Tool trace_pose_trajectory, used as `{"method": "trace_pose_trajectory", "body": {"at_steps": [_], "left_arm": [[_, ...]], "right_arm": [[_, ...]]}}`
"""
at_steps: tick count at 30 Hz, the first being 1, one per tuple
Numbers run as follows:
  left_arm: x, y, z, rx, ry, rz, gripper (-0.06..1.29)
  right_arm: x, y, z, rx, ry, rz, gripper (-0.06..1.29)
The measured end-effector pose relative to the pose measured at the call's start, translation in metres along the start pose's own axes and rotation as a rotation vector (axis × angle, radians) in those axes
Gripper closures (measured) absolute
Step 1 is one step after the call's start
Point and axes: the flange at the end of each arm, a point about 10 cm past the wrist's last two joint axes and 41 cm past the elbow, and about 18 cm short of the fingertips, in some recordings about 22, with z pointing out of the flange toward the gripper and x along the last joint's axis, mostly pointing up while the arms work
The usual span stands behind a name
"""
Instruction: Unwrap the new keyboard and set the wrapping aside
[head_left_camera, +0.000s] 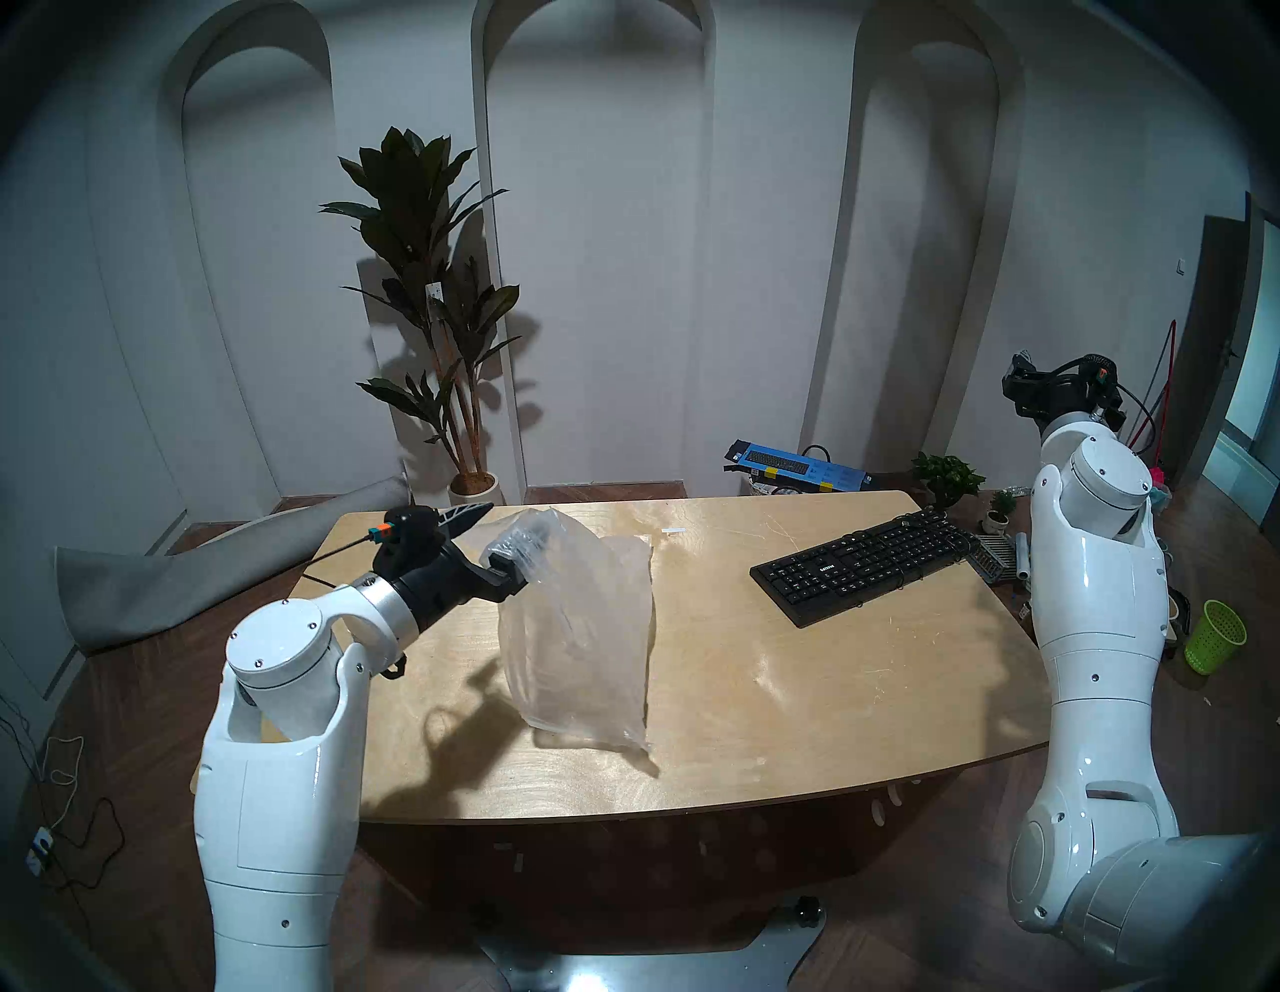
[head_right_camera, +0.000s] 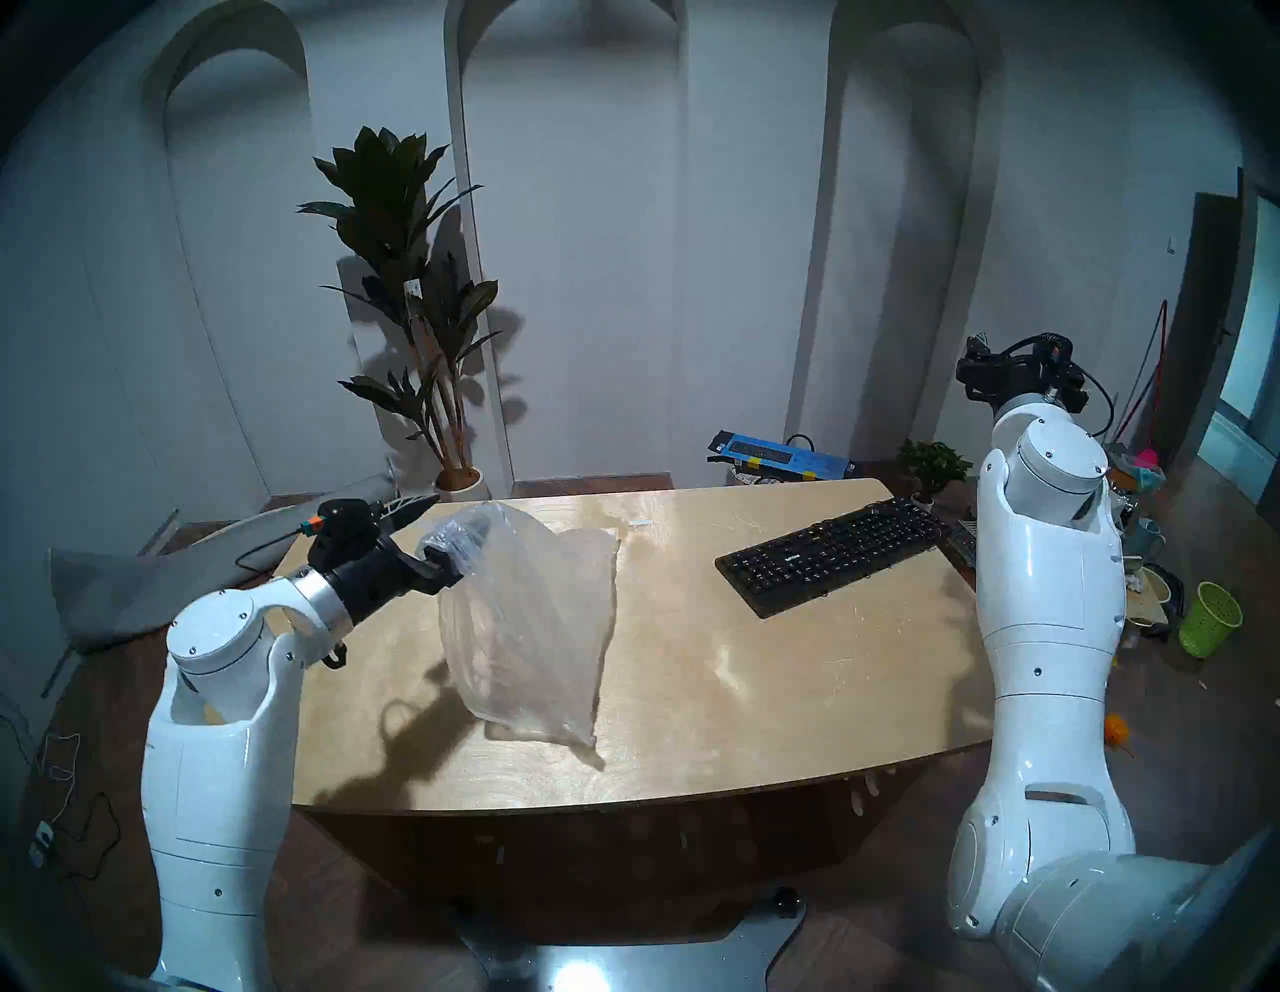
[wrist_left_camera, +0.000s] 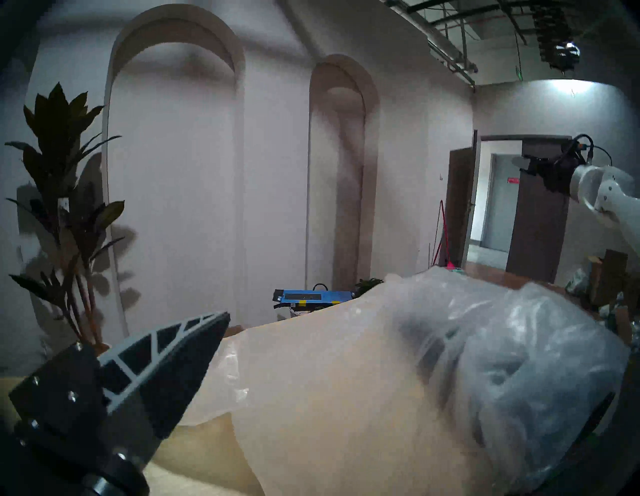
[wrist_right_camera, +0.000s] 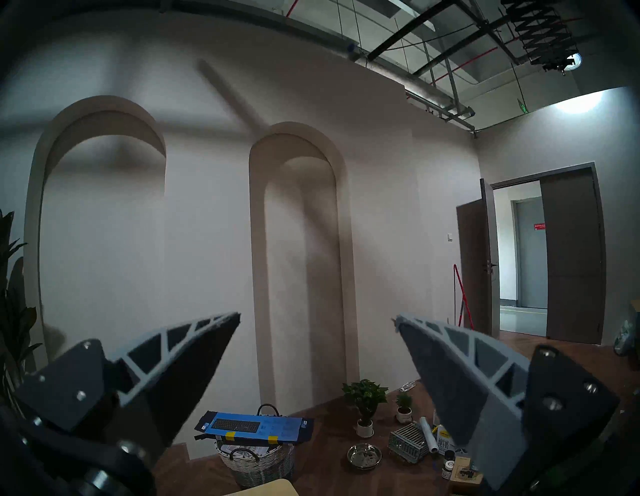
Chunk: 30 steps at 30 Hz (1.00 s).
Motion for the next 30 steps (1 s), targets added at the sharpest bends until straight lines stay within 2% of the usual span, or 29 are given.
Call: {"method": "trace_pose_trajectory", "body": {"at_steps": [6, 9, 22, 23, 24, 25, 26, 28, 29, 30], "left_arm": [[0.03, -0.013, -0.002, -0.038, -0.002, 0.137, -0.02], [0.039, -0.018, 0.0, -0.056, -0.01, 0.207, -0.02], [0.047, -0.034, 0.021, -0.143, -0.063, 0.428, 0.02], [0.047, -0.035, 0.023, -0.156, -0.072, 0.451, 0.25], [0.047, -0.035, 0.023, -0.163, -0.077, 0.46, 0.42], [0.047, -0.036, 0.025, -0.176, -0.088, 0.478, 0.54], [0.045, -0.036, 0.027, -0.198, -0.105, 0.501, 0.57], [0.043, -0.036, 0.028, -0.228, -0.128, 0.528, 0.46], [0.041, -0.035, 0.029, -0.252, -0.145, 0.549, 0.34], [0.038, -0.035, 0.03, -0.272, -0.159, 0.566, 0.14]], "right_arm": [[-0.005, 0.0, 0.001, 0.005, -0.013, -0.007, 0.02], [-0.009, 0.001, 0.001, 0.007, -0.021, -0.011, 0.02], [-0.024, 0.013, 0.002, -0.012, -0.058, -0.026, 0.02], [-0.025, 0.014, 0.002, -0.014, -0.06, -0.028, 0.02], [-0.026, 0.015, 0.002, -0.015, -0.061, -0.028, 0.02], [-0.026, 0.016, 0.002, -0.016, -0.063, -0.029, 0.02], [-0.027, 0.017, 0.002, -0.018, -0.066, -0.031, 0.02], [-0.028, 0.019, 0.002, -0.019, -0.069, -0.033, 0.02], [-0.03, 0.02, 0.002, -0.021, -0.072, -0.034, 0.02], [-0.031, 0.021, 0.002, -0.023, -0.074, -0.036, 0.02]]}}
